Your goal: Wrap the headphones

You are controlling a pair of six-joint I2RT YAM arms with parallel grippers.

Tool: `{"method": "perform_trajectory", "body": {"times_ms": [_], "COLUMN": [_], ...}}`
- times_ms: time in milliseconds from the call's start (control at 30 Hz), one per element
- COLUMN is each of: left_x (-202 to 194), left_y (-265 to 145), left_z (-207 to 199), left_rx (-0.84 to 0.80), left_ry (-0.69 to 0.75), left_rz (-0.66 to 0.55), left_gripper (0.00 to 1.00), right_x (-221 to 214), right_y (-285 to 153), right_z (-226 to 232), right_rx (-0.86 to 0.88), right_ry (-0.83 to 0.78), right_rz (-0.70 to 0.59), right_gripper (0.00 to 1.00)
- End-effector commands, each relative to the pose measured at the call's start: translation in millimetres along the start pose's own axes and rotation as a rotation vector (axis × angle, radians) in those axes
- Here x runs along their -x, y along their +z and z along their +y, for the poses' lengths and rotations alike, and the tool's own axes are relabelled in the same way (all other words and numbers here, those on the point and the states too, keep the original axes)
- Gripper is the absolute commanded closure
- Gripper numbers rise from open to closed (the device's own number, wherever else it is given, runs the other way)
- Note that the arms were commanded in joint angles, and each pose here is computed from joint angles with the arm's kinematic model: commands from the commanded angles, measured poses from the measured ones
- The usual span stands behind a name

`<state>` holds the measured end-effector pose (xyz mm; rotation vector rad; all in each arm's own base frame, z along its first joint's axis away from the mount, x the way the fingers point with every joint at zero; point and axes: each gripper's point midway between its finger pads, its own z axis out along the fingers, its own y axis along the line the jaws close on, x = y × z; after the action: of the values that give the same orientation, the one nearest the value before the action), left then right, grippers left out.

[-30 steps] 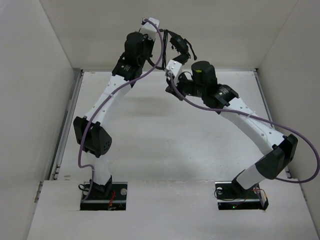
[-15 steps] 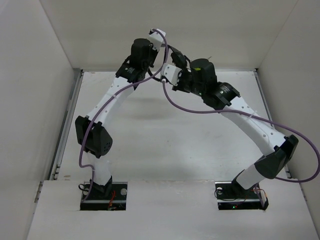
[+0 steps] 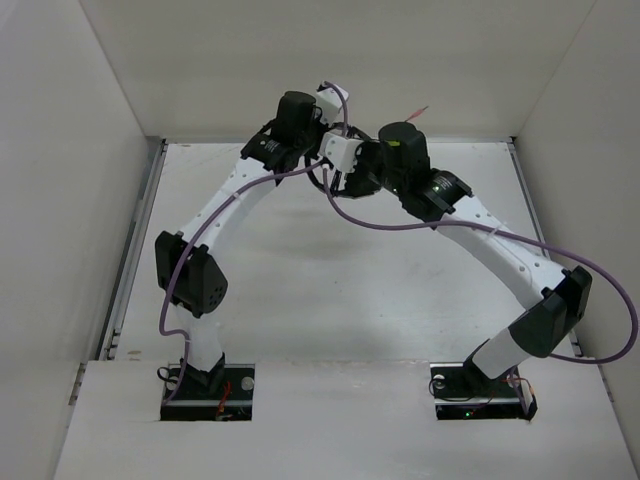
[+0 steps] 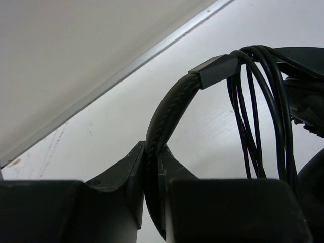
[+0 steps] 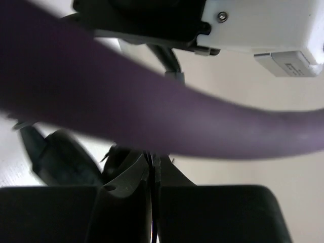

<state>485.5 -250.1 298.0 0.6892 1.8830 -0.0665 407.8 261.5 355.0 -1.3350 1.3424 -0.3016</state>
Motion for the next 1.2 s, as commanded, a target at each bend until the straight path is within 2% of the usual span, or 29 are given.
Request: {"method": "perform_trajectory", "body": {"times_ms": [0,333,567,1167], "left_x": [42.1,43.8,49.6,55.0], "left_y": [-40.8,-63.8,-75.7,-101.5], "left_z": [-13.6,-38.0,-46.9,-59.8], "left_rx": [-0.087,-0.234,-0.299,-0.44], "left_ry": [-0.055,-0.12,-0.15,-0.195], "left_rz": [-0.125,-0.122,-0.132,-0.127], "left_gripper": [0.99,0.99,0.99,0.99], "right_x": [-10.2,-52.2,-56.9,-92.8], "right_y": [4.1,18.2,21.8,22.5], "right_z": [-23.5,-25.6,-21.5,-16.5], "right_rx": [-0.109,-0.138,-0.11,-0.052], "right_ry": [0.001,0.01,0.039,0.148], "right_rz": [0.002,0.045,0.031,0.028], "right_gripper": [0.97,0.94,0.84,0.65]}}
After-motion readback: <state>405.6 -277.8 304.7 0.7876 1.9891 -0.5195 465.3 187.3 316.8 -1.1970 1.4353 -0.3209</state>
